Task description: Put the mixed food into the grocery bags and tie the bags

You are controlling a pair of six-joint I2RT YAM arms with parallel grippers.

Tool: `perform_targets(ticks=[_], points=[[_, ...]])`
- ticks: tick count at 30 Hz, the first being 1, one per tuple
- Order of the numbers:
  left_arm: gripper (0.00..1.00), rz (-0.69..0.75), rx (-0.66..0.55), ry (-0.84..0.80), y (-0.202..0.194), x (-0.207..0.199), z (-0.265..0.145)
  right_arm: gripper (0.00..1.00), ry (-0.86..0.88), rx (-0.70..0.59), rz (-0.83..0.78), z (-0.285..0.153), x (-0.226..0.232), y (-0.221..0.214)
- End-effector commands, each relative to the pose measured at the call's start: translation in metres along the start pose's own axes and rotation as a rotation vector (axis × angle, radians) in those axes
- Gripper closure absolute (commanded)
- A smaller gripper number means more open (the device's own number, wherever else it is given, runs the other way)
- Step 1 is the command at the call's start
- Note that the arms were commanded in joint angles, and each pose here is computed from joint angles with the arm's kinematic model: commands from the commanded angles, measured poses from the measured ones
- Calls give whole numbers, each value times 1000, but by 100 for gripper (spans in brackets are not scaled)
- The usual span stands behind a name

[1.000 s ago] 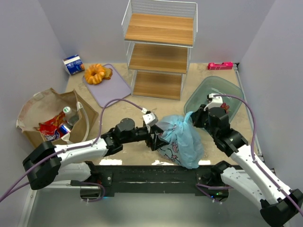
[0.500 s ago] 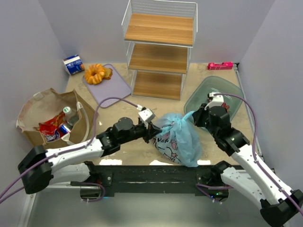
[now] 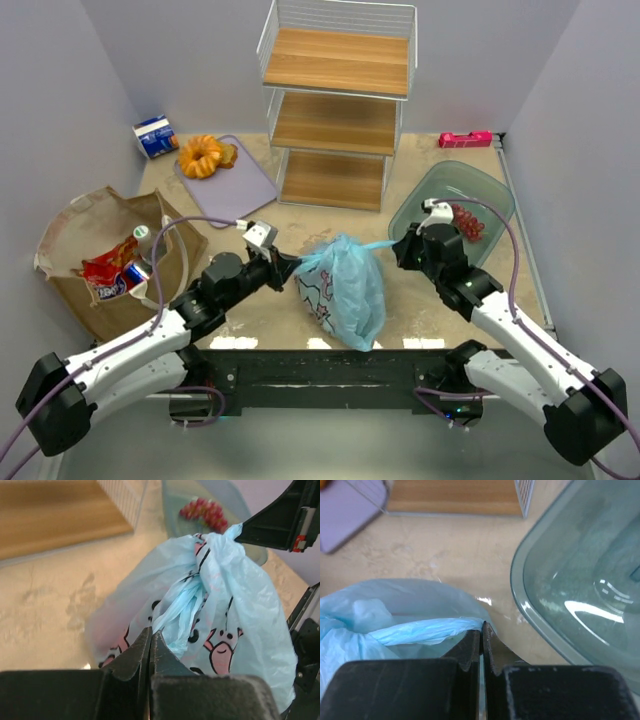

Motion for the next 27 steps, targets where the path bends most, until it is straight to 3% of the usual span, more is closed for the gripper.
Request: perform_targets(ticks=[1,5,14,27], points=[[100,-132,56,310,-39,32,-22,100,-225,-112,106,9,-48,-4],[100,-262,2,411,-56,40,-41,100,-255,-89,156,10,-71,-19],[100,-219,-10,451,-38,43,-50,100,-257,-123,159,0,-71,-9],[100,-231,7,533,-44,49,-67,100,-254,-107,188,-1,-80,-14]])
Point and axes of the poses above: each gripper's point midway between its finger pads, its own z axis out along the fingers, its own x axis along the line the jaws close on, y = z × x, the point moved 9 cm from there along -z, back along the fingers, and after that the axes turned 12 degrees about z, right-handed, at the moved point
